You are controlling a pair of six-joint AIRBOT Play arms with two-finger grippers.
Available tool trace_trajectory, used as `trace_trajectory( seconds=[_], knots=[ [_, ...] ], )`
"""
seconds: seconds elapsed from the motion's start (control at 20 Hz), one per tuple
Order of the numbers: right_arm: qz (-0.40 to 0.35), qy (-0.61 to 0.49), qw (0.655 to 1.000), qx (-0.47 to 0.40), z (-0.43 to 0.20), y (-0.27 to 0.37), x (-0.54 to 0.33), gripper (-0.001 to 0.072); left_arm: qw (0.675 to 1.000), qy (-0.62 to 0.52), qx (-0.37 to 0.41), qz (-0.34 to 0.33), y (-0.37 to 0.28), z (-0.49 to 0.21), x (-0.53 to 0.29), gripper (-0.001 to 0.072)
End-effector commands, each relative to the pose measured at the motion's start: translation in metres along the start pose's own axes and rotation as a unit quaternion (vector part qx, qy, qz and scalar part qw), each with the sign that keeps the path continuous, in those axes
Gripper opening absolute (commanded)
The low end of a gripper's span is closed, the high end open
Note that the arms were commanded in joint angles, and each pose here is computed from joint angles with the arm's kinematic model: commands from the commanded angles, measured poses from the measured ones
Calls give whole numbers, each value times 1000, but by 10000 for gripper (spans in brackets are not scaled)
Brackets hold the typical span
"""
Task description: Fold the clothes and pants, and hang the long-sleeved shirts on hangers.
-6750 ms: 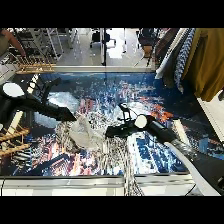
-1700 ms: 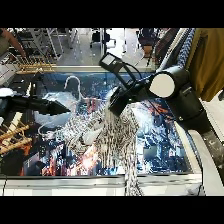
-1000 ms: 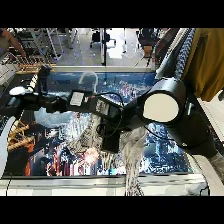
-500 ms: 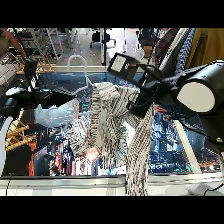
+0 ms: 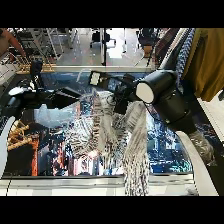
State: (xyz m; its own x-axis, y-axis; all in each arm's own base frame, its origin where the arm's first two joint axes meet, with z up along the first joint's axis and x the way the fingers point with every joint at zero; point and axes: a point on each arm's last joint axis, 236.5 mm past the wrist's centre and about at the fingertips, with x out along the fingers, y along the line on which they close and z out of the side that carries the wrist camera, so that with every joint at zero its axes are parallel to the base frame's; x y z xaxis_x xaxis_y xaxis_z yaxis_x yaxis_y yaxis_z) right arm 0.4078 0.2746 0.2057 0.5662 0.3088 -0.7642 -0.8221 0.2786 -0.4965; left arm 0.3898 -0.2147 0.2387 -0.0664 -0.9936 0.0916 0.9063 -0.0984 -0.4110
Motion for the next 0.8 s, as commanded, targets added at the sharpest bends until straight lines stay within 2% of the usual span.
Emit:
trace_trajectory(
  seconds=[0.0,0.2,0.3,0.35,0.4,0.5,0.6,0.65,0.7,0.75],
  knots=[
    [27,-15,999,-11,8,12,6,20,992,-32,-48,114,53,13,-11,715],
    [54,17,998,-4,-9,25,12,17,981,10,-23,190,71,22,-42,714],
    [50,42,998,14,-21,26,21,16,976,-5,-20,217,65,52,-64,702],
    [38,63,997,30,-32,23,25,17,970,-9,-26,242,64,65,-77,678],
    [19,85,995,52,-44,15,26,17,957,-8,-58,283,67,70,-93,611],
    [-37,112,985,129,-65,-14,21,17,909,37,-132,393,77,49,-131,587],
    [-104,117,964,216,-84,-48,4,17,842,110,-202,487,82,5,-167,588],
    [-126,106,955,247,-86,-60,-7,17,834,141,-221,485,80,-14,-164,588],
    [-142,90,949,267,-85,-71,-18,17,840,163,-233,462,78,-31,-149,546],
    [-156,70,945,280,-80,-80,-30,17,855,180,-242,422,76,-50,-122,474]
  ],
)
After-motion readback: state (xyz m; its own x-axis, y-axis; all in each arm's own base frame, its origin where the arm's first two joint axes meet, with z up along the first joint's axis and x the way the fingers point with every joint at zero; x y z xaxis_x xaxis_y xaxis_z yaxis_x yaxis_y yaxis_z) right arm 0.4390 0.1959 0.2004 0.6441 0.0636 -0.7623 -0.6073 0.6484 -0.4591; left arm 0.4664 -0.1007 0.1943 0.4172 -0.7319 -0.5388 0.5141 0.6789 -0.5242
